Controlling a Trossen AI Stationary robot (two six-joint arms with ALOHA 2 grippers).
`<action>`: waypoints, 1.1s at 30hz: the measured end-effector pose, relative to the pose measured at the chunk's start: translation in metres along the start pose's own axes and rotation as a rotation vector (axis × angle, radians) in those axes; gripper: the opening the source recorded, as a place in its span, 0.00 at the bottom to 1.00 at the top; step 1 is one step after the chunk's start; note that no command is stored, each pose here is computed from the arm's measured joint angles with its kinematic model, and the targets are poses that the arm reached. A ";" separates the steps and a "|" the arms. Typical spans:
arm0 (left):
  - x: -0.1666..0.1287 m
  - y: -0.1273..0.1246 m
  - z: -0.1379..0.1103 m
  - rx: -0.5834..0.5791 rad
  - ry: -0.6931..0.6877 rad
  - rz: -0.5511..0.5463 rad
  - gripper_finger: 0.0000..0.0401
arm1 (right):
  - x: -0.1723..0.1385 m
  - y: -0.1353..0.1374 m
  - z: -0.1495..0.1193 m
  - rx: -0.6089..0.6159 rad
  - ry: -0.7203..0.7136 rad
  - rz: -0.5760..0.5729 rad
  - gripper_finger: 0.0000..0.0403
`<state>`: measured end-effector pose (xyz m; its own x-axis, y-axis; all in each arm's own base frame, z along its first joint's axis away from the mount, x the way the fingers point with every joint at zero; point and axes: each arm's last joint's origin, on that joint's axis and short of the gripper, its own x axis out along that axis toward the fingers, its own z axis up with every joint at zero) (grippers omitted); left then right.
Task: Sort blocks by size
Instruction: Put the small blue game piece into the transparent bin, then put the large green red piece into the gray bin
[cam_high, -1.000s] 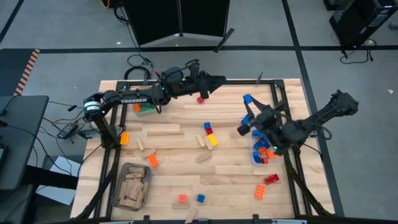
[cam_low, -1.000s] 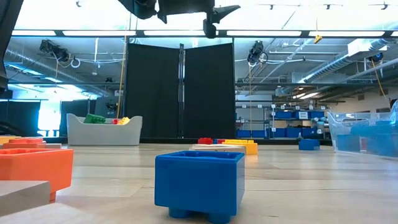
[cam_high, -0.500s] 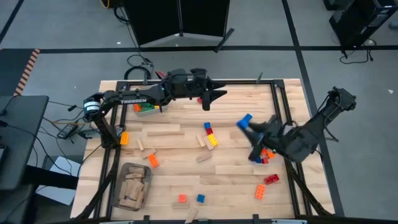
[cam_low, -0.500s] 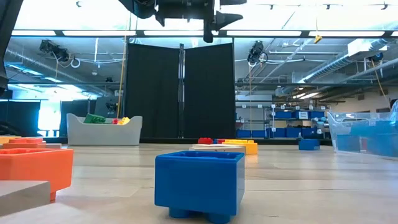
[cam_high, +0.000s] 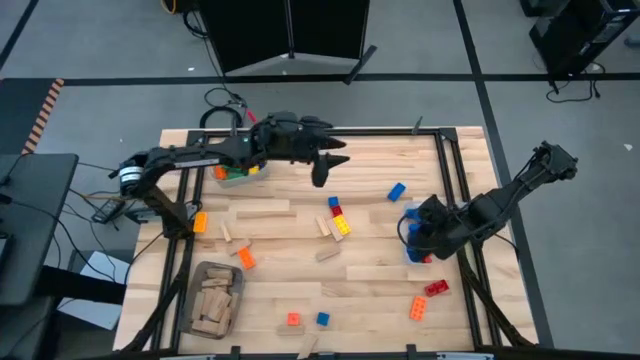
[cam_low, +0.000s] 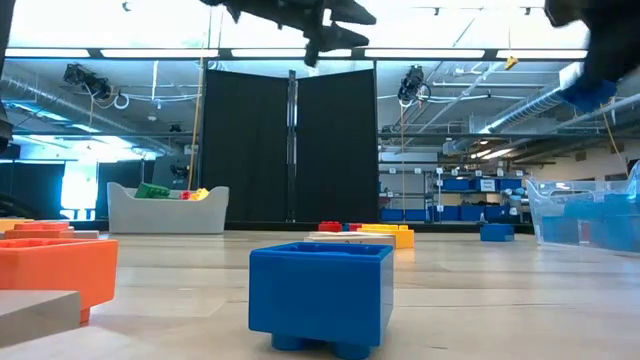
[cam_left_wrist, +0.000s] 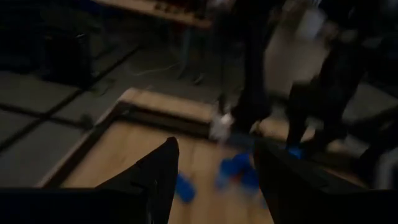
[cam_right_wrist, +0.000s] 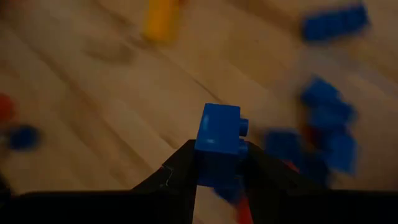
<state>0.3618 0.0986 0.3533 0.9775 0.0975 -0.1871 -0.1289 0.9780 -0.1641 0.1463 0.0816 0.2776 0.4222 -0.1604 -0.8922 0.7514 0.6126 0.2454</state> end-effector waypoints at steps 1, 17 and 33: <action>-0.008 -0.003 0.002 0.031 0.023 0.029 0.53 | 0.000 -0.004 0.000 0.005 0.043 -0.035 0.28; -0.091 -0.071 0.000 0.151 0.333 0.153 0.53 | 0.056 -0.030 -0.024 0.033 0.299 -0.148 0.32; -0.110 -0.131 -0.017 0.152 0.371 0.113 0.53 | 0.008 -0.010 -0.007 -0.168 0.299 -0.037 0.75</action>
<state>0.2680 -0.0433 0.3794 0.8286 0.1601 -0.5364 -0.1789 0.9837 0.0172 0.1388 0.0800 0.2658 0.2100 0.0342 -0.9771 0.6591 0.7332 0.1674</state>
